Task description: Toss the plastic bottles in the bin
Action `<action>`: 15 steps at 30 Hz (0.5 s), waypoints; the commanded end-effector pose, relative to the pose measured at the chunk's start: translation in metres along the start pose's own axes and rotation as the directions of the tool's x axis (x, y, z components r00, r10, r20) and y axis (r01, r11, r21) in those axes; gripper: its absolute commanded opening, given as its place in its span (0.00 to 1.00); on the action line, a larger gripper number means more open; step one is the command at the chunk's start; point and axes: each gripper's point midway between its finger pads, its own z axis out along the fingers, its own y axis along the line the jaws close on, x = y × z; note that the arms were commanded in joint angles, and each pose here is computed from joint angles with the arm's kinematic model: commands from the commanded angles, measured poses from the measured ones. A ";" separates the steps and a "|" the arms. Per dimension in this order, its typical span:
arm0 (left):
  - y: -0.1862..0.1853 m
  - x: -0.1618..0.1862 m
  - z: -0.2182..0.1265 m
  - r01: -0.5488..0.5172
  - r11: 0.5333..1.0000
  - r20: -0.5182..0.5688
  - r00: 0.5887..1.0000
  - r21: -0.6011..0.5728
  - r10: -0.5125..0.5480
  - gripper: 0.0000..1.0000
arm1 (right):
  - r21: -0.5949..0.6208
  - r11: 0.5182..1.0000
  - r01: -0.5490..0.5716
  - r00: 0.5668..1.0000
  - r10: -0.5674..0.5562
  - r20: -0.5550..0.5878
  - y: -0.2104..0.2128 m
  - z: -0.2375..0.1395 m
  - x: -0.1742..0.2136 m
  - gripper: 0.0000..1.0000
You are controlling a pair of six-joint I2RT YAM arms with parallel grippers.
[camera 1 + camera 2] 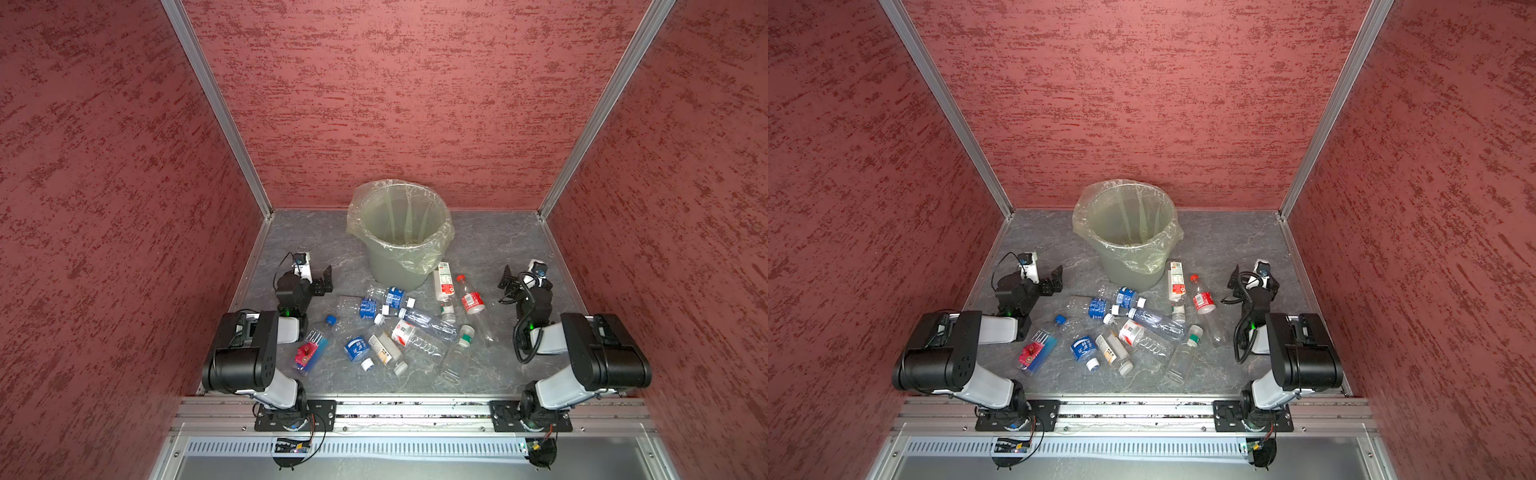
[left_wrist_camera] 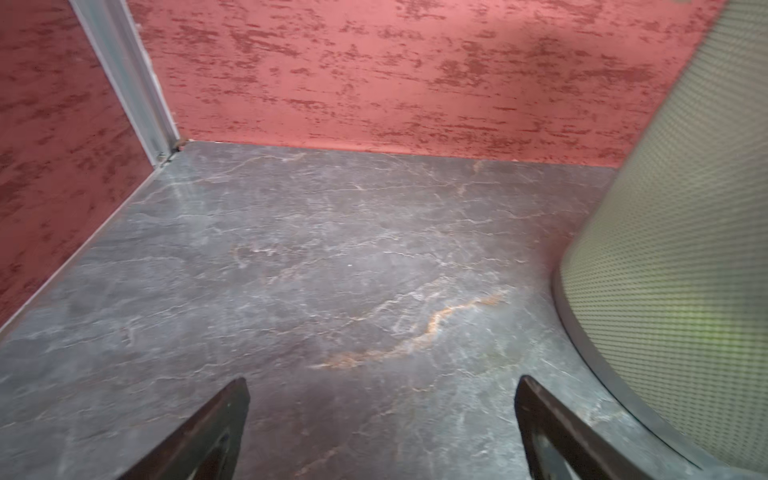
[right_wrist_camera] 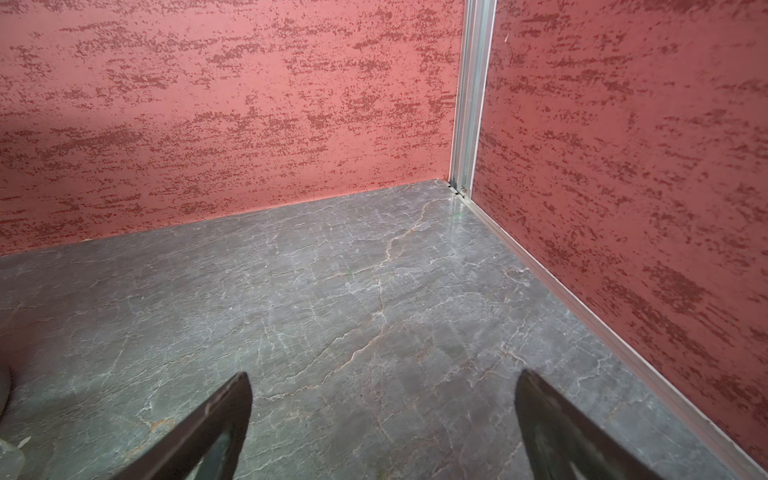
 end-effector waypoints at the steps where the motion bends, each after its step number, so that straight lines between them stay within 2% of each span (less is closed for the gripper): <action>1: -0.006 -0.005 0.002 0.012 0.999 0.006 1.000 0.038 -0.012 0.99 | -0.005 1.000 -0.002 1.000 0.002 0.022 0.003 0.003 -0.008 0.99; 15: -0.005 -0.006 0.001 0.014 0.999 0.008 1.000 0.039 -0.015 0.99 | -0.003 1.000 -0.001 1.000 0.002 0.024 0.003 0.003 -0.009 0.99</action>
